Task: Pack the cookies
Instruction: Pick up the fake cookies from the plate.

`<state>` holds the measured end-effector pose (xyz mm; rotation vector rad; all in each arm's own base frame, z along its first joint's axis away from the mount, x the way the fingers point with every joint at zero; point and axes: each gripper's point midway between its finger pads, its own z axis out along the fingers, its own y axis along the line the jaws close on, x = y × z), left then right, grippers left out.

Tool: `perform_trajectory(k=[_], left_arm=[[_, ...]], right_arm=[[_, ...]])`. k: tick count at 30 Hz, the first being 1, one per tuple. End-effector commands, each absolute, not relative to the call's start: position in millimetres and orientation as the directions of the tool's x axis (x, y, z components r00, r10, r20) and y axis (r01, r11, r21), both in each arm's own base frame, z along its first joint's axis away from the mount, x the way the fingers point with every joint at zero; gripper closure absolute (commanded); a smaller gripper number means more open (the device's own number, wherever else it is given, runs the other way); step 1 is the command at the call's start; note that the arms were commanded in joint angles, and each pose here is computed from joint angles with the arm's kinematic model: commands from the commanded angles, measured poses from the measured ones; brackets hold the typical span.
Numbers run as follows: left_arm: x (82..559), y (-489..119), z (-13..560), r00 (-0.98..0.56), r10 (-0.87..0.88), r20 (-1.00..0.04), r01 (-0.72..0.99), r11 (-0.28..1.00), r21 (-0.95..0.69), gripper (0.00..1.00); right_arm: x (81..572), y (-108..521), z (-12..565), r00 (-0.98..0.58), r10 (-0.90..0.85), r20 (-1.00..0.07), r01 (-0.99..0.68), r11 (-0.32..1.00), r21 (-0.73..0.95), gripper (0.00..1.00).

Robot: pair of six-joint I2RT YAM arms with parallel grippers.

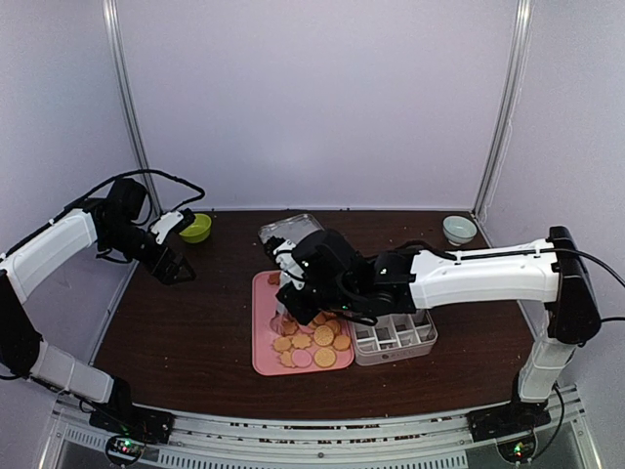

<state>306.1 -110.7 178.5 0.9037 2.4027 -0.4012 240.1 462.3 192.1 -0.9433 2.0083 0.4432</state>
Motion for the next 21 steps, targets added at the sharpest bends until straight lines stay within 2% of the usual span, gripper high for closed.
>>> perform_trajectory(k=[1,12,21], left_arm=[[312.4,-112.2,190.0,-0.619,0.496,-0.609,0.674,0.733,-0.089,0.04],[314.5,-109.8,193.2,-0.616,0.501,-0.608,0.671,0.738,-0.070,0.05],[314.0,-112.3,192.8,-0.619,0.498,-0.608,0.675,0.733,-0.087,0.05]], right_arm=[[242.4,453.2,216.0,-0.335,-0.420,-0.843,-0.732,0.679,-0.048,0.92],[272.9,404.1,309.8,-0.292,-0.243,-0.925,-0.676,0.737,0.020,0.94],[294.6,327.3,292.5,-0.342,-0.196,-0.919,-0.563,0.826,0.034,0.94]])
